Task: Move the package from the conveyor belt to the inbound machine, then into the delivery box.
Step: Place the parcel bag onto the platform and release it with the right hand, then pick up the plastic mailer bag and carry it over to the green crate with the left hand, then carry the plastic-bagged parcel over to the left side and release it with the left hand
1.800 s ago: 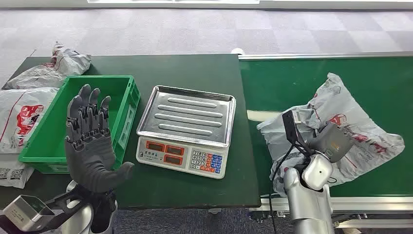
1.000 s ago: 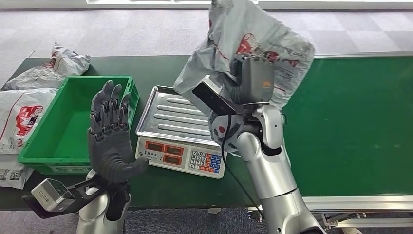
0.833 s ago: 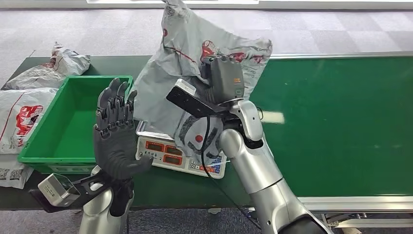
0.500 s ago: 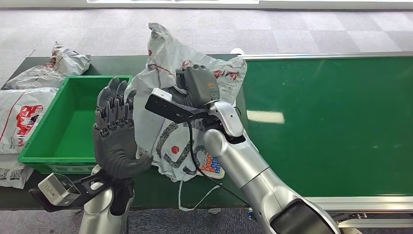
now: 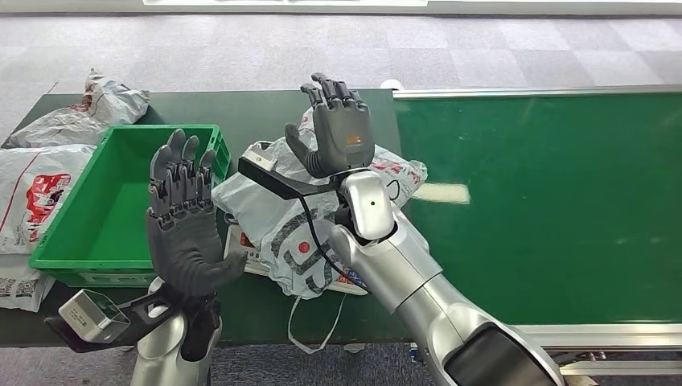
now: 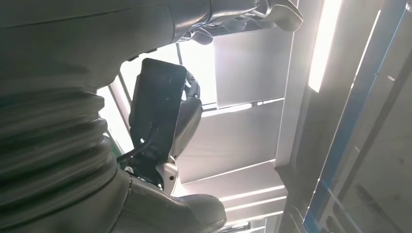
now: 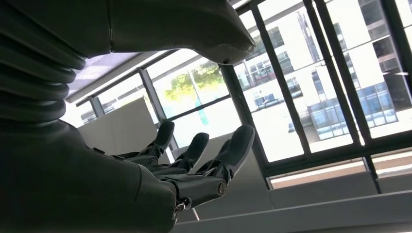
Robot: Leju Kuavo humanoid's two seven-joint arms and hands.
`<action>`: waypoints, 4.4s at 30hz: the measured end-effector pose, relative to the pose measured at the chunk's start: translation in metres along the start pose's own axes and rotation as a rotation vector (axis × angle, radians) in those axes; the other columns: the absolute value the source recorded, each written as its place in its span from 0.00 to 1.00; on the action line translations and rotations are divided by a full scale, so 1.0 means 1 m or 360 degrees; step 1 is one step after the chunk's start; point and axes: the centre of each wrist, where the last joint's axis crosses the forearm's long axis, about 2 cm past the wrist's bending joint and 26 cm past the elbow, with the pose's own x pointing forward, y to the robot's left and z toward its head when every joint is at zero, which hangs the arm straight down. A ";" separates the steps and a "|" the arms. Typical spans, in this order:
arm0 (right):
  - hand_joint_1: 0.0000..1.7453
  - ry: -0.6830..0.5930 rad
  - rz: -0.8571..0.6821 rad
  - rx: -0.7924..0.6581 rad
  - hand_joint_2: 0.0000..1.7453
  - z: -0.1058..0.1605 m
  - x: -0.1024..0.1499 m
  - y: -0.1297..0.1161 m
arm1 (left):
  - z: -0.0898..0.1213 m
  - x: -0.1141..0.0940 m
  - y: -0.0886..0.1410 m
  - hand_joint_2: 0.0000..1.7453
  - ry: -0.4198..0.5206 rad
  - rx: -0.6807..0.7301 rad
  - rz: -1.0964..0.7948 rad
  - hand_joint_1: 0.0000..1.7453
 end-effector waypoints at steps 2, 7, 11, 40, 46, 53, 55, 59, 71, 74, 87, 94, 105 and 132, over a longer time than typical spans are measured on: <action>0.00 0.0014 0.0023 -0.0015 0.00 0.000 -0.001 -0.001 | 0.002 0.000 0.000 1.00 0.0007 0.0004 -0.0001 0.00; 0.00 0.0026 0.0022 -0.0036 0.00 0.000 -0.003 -0.004 | 0.004 0.000 0.000 1.00 0.0015 0.0007 -0.0001 0.00; 0.00 0.0026 0.0021 -0.0043 0.00 0.000 -0.003 -0.005 | 0.004 0.001 0.000 1.00 0.0012 0.0007 -0.0002 0.00; 0.00 -0.0387 -0.0456 -0.1886 1.00 0.103 -0.060 -0.177 | -0.040 -0.083 0.038 1.00 0.0971 -0.0443 -0.1972 0.00; 0.00 -0.0350 -0.0472 -0.1868 1.00 0.104 -0.061 -0.176 | -0.017 -0.113 0.040 1.00 0.1365 -0.0975 -0.2012 0.00; 0.00 -0.0328 -0.0520 -0.1782 1.00 0.099 -0.058 -0.164 | -0.007 -0.130 0.029 1.00 0.1522 -0.1743 -0.1907 0.75; 0.00 -0.0315 -0.0523 -0.1759 1.00 0.098 -0.058 -0.161 | -0.008 -0.131 0.027 1.00 0.1505 -0.1855 -0.1835 1.00; 0.00 -0.0301 -0.0517 -0.1725 1.00 0.097 -0.058 -0.157 | -0.006 -0.133 0.026 1.00 0.1503 -0.1977 -0.1652 1.00; 0.00 -0.0280 -0.0472 -0.1681 1.00 0.097 -0.059 -0.153 | -0.004 -0.135 0.021 1.00 0.1451 -0.1907 -0.1480 1.00; 0.00 -0.0271 -0.0467 -0.1677 1.00 0.098 -0.059 -0.153 | -0.006 -0.134 0.021 1.00 0.1369 -0.1790 -0.1323 1.00; 0.00 -0.0231 -0.0492 -0.1661 1.00 0.107 -0.071 -0.143 | -0.067 -0.076 0.045 1.00 0.0402 -0.0425 0.0414 0.98; 0.00 -0.0181 -0.0456 -0.1630 1.00 0.108 -0.074 -0.142 | -0.087 -0.035 0.079 1.00 0.0308 0.0062 -0.0494 1.00; 0.00 -0.0099 -0.0419 -0.1592 1.00 0.109 -0.075 -0.142 | -0.082 -0.031 0.099 1.00 0.0356 0.0254 -0.2474 1.00; 0.00 -0.0137 -0.0486 -0.1574 1.00 0.107 -0.067 -0.138 | 0.050 -0.022 0.256 0.50 0.2034 0.0714 -0.3155 0.00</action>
